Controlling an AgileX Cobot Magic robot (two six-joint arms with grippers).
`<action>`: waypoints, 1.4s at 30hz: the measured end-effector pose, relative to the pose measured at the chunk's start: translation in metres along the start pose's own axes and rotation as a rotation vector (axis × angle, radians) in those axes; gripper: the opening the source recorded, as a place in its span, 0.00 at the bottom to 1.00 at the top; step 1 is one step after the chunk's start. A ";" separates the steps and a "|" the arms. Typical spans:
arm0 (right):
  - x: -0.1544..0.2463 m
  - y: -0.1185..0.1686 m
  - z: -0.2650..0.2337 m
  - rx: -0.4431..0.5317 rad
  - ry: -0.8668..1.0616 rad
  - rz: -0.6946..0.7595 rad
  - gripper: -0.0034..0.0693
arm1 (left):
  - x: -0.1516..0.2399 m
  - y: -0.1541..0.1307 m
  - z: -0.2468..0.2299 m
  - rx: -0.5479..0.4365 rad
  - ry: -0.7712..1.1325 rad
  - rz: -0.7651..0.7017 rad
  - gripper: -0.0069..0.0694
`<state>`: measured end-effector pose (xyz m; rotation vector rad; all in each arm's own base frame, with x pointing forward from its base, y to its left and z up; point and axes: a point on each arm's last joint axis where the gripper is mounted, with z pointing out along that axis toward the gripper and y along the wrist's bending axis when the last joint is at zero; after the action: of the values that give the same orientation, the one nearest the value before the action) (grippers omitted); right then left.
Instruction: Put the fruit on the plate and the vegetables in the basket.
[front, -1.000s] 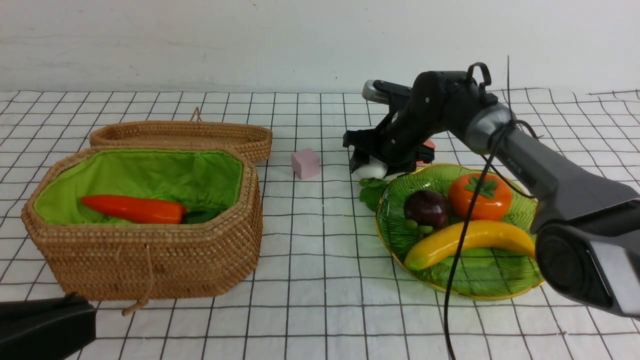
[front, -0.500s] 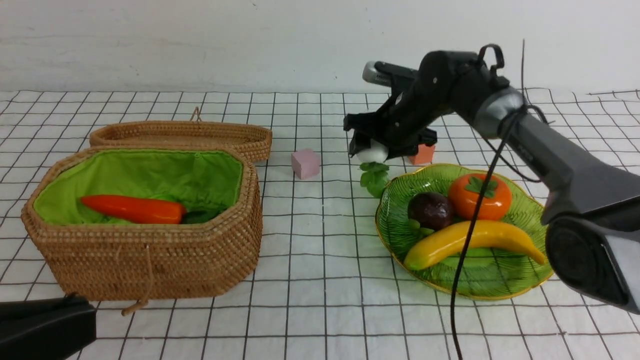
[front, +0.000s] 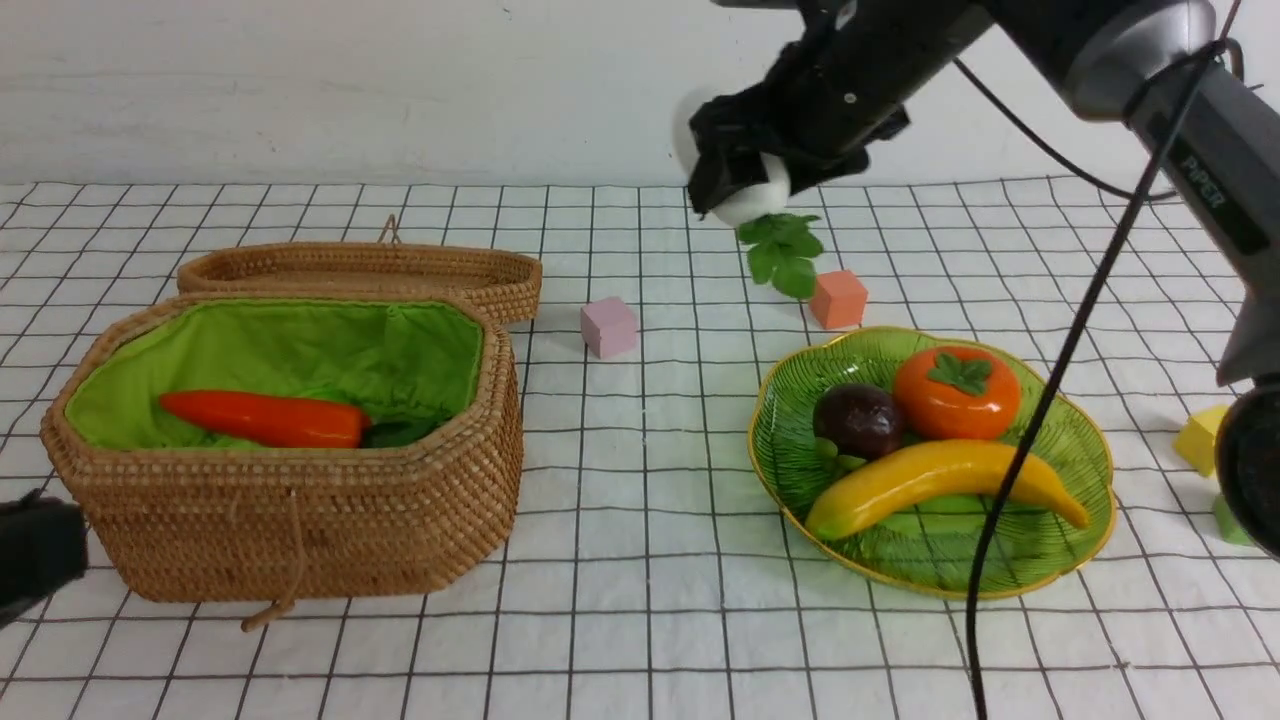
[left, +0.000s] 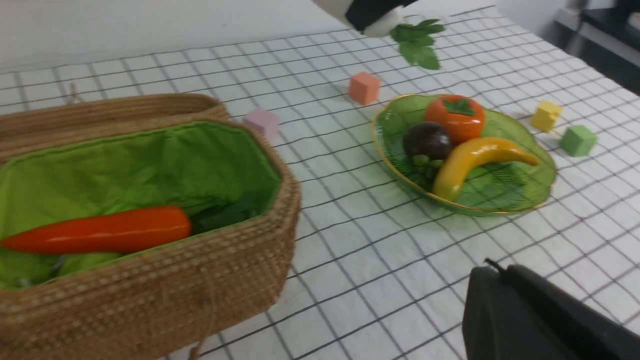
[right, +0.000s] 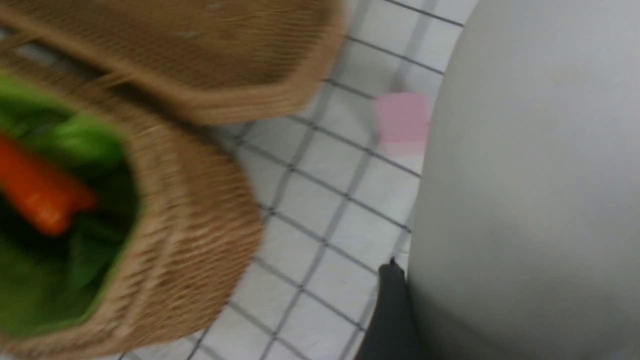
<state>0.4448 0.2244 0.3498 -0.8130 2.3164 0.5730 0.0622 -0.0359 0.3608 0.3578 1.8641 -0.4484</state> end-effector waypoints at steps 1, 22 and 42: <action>-0.003 0.020 0.002 -0.077 -0.018 -0.102 0.74 | 0.001 0.003 0.000 -0.036 0.006 -0.016 0.07; 0.010 0.146 0.125 -0.306 -0.248 -0.628 0.79 | -0.001 0.025 -0.004 -0.281 -0.024 -0.056 0.07; -0.008 0.094 -0.138 0.167 -0.147 -0.013 0.05 | 0.001 0.009 -0.025 -0.068 -0.290 -0.006 0.07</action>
<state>0.3317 0.2171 0.4726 -0.6839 2.1892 0.4125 0.0451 -0.0161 0.3657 0.2283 1.5945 -0.4169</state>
